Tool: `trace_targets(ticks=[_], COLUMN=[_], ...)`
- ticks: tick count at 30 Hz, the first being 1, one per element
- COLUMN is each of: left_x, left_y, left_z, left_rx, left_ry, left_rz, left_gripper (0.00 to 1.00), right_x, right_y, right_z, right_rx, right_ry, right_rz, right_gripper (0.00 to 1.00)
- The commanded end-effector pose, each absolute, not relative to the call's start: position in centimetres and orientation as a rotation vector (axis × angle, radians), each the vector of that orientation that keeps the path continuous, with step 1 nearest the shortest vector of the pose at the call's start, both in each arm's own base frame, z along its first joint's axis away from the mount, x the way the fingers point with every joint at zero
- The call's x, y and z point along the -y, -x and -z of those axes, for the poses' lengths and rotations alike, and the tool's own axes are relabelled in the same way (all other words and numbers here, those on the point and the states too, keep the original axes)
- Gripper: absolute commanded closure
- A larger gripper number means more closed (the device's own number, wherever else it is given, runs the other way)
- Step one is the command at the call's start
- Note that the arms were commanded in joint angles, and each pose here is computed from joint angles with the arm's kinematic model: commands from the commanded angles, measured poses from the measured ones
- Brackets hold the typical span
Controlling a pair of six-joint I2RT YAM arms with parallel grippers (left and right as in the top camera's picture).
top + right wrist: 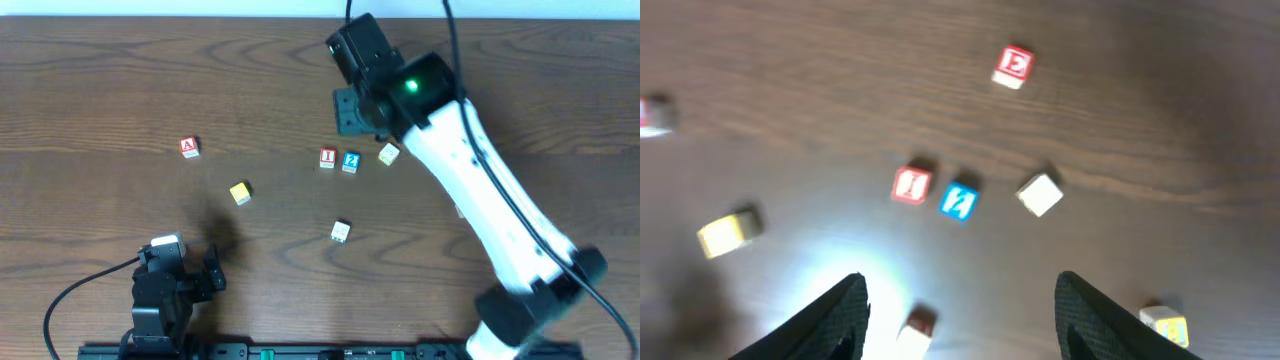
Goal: Spell out Ai2
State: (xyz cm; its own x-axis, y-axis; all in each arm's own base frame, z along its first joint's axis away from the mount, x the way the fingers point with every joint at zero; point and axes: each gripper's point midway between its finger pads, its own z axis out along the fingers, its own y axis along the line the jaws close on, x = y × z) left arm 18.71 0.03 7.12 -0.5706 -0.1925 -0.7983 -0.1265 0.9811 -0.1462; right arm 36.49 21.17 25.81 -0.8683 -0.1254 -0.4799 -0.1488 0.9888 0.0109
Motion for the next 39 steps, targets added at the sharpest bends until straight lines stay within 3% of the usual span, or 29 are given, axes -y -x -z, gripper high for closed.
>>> trace_targets(ticks=[1, 6, 10, 15, 19, 23, 32, 39], left_x=[-0.3, -0.1, 1.8, 2.7, 3.4, 6.2, 1.3, -1.5], left_y=[-18.3, -18.6, -18.9, -18.7, -20.0, -21.4, -21.7, -23.1], left_z=[-6.2, -6.6, -7.0, -7.1, -9.2, -14.8, -20.3, -20.4], left_rx=[-2.218, -2.194, -2.144, -2.129, -2.040, -1.870, -1.845, -2.123], left_ry=[0.226, 0.256, 0.553, 0.694, 0.659, 0.416, 0.485, 0.481], left_rz=[0.066, 0.098, 0.400, 0.543, 0.625, 0.797, 0.432, 0.086], left_gripper=[0.05, 0.05, 0.05, 0.05, 0.05, 0.04, 0.04, 0.04], right_x=[-21.8, -20.4, -18.2, -16.9, -16.0, -15.8, -16.5, -15.9], right_y=[-33.1, -29.1, -25.7, -22.4, -21.0, -20.8, -22.4, -24.1], right_z=[-27.3, -25.7, -24.0, -23.2, -22.9, -22.8, -23.9, -24.5], right_rx=[-2.608, -2.609, -2.604, -2.573, -2.563, -2.562, -2.480, -2.445], right_ry=[0.304, 0.360, 0.380, 0.477, 0.479, 0.479, 0.479, 0.404], right_rz=[-0.100, -0.089, -0.138, -0.222, -0.251, -0.252, -0.271, -0.271], right_gripper=[0.41, 0.41, 0.39, 0.26, 0.01, 0.01, 0.01, 0.01])
